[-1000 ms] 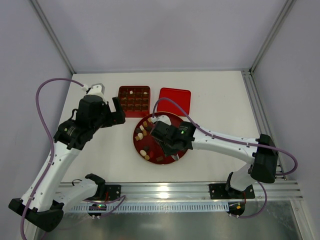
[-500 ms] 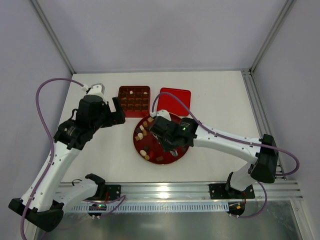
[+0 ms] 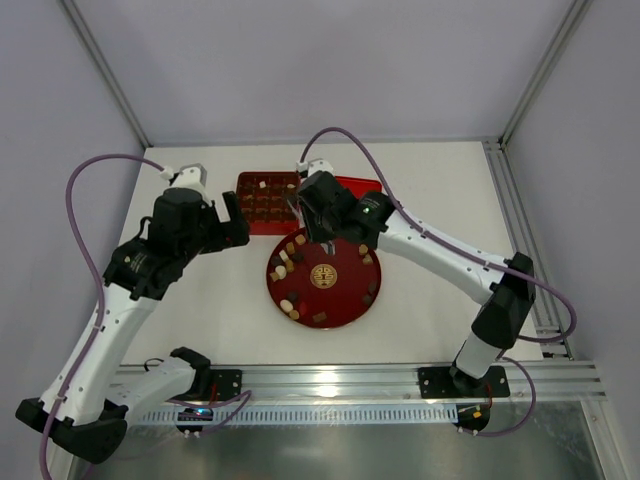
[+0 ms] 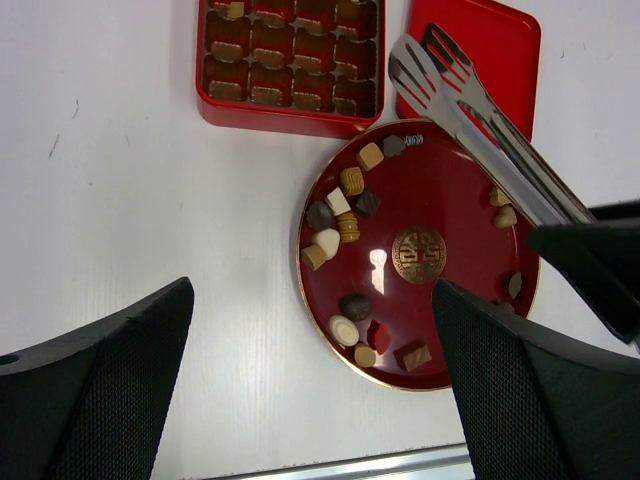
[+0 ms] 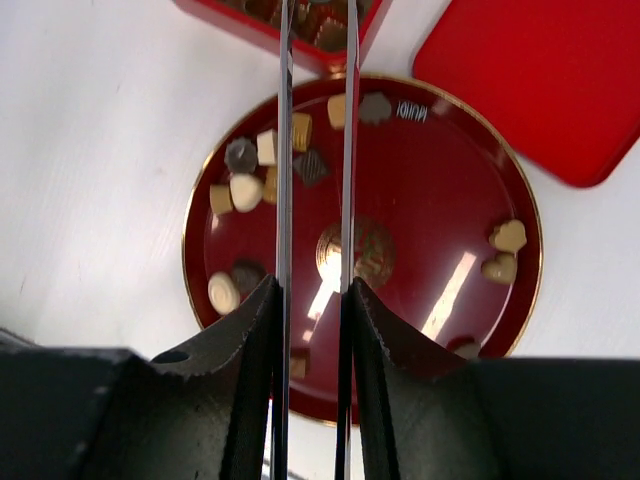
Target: Pack the chocolate
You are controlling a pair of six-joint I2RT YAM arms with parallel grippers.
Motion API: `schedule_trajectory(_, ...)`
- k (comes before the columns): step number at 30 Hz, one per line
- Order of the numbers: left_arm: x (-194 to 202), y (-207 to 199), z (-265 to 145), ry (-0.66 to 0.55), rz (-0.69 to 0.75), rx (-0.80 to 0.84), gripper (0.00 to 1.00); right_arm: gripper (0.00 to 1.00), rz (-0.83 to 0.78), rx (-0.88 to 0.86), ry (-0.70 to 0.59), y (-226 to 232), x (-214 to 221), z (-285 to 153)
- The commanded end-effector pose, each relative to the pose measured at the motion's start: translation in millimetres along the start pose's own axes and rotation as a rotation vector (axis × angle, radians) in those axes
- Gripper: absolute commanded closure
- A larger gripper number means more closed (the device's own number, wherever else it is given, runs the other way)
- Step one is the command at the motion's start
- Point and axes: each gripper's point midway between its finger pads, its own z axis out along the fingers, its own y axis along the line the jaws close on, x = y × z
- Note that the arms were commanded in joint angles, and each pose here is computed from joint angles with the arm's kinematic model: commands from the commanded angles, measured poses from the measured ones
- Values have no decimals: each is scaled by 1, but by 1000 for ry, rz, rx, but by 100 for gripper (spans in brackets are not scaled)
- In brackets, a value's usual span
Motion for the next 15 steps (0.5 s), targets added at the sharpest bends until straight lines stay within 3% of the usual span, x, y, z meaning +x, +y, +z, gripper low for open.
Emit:
schedule_trajectory(1,-16,-4,-12,-44,2,21,0,66,6,-46,-140,8,-51,15)
schedule_trajectory(8,-14,-4,-20,-43,-14,33,0,66,2,-70,-205,21,-81,56)
schedule_trajectory(15,-13,0,-27,-48,-14,23,1,66,1,-108,-182,41,-85,92)
